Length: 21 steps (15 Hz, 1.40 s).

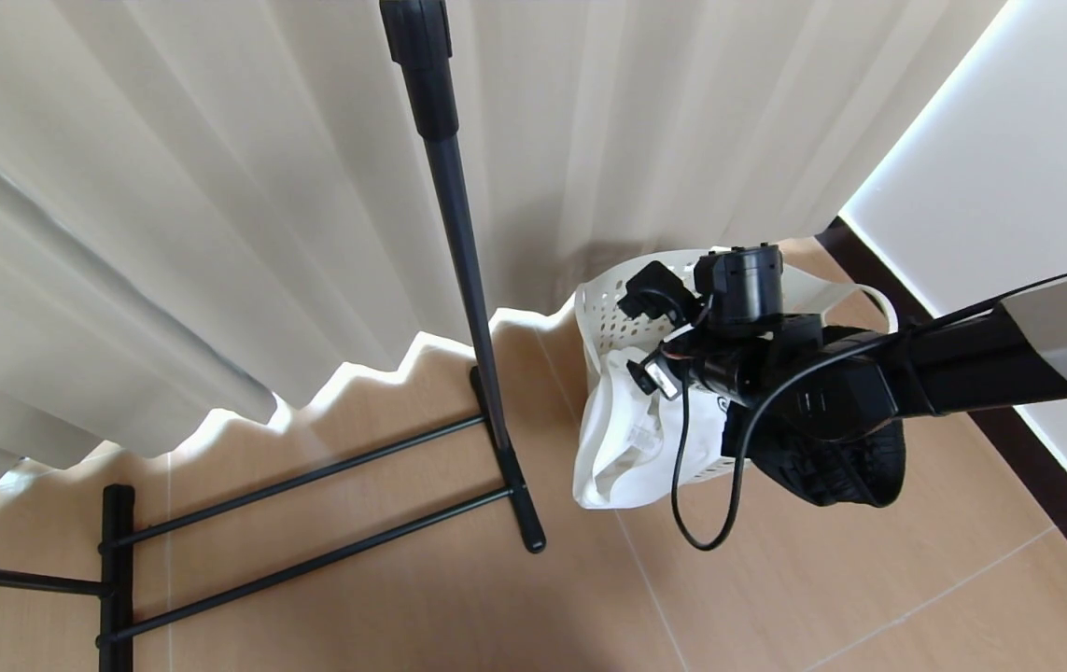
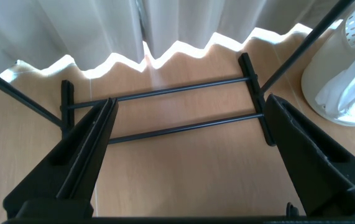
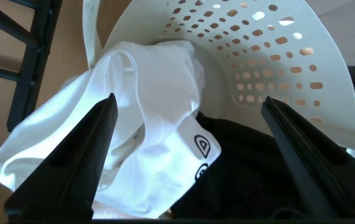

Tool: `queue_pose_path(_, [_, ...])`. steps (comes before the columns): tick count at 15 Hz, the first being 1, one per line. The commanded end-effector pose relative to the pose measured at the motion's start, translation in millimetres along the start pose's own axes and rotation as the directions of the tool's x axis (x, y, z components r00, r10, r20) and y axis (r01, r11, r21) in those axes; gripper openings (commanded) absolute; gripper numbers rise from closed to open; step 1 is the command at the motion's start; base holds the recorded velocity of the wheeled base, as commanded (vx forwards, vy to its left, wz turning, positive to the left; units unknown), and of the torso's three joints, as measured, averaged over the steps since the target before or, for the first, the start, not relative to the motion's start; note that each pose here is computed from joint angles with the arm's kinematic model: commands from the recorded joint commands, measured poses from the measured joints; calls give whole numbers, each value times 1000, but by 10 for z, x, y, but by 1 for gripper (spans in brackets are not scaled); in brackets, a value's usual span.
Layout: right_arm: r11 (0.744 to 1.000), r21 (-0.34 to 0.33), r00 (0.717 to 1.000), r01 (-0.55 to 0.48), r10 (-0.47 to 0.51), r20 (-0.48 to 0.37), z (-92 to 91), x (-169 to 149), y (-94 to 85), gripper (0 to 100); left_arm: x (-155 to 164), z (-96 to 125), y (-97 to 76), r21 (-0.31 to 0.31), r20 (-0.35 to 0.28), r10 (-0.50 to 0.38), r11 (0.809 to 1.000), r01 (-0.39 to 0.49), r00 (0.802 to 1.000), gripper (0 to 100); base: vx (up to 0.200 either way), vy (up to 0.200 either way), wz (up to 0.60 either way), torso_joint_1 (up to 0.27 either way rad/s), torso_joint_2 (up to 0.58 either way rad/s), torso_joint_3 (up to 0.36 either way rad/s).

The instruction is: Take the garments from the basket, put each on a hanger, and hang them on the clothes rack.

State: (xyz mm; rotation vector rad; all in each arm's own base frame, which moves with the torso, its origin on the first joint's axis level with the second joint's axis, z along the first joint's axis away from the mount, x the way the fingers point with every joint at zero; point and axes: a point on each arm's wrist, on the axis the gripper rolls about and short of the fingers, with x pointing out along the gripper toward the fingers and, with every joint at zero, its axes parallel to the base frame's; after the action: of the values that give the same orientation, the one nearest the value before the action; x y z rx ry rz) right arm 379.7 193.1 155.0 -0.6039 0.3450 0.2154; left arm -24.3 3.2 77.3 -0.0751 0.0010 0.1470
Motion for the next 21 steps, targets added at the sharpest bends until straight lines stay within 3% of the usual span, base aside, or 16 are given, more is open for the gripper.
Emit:
queue_pose_path(1, [1000, -7, 1000, -8, 8, -20, -61, 132, 78, 100, 1, 1, 0, -1, -1, 1, 1000, -1, 1000, 100, 0, 0, 0, 0, 0, 0])
queue_pose_path(10, [1000, -6, 999, -6, 6, -39, -157, 363, 152, 100, 1, 1, 0, -1, -1, 1, 1000, -1, 1000, 100, 0, 0, 0, 0, 0, 0])
queue_pose_path(15, [1000, 11, 999, 16, -15, -35, -172, 507, 100, 100, 1, 1, 0, -1, -1, 1, 1000, -1, 1000, 100, 0, 0, 0, 0, 0, 0])
queue_pose_path(16, [1000, 13, 999, 15, -15, -33, -167, 503, 96, 0, 1, 1, 0, -1, -1, 1, 1000, -1, 1000, 100, 0, 0, 0, 0, 0, 0])
queue_pose_path(21, [997, 74, 1000, 13, -11, -19, -131, 456, 63, 0, 1, 1, 0, -1, -1, 1, 1000, -1, 1000, 100, 0, 0, 0, 0, 0, 0])
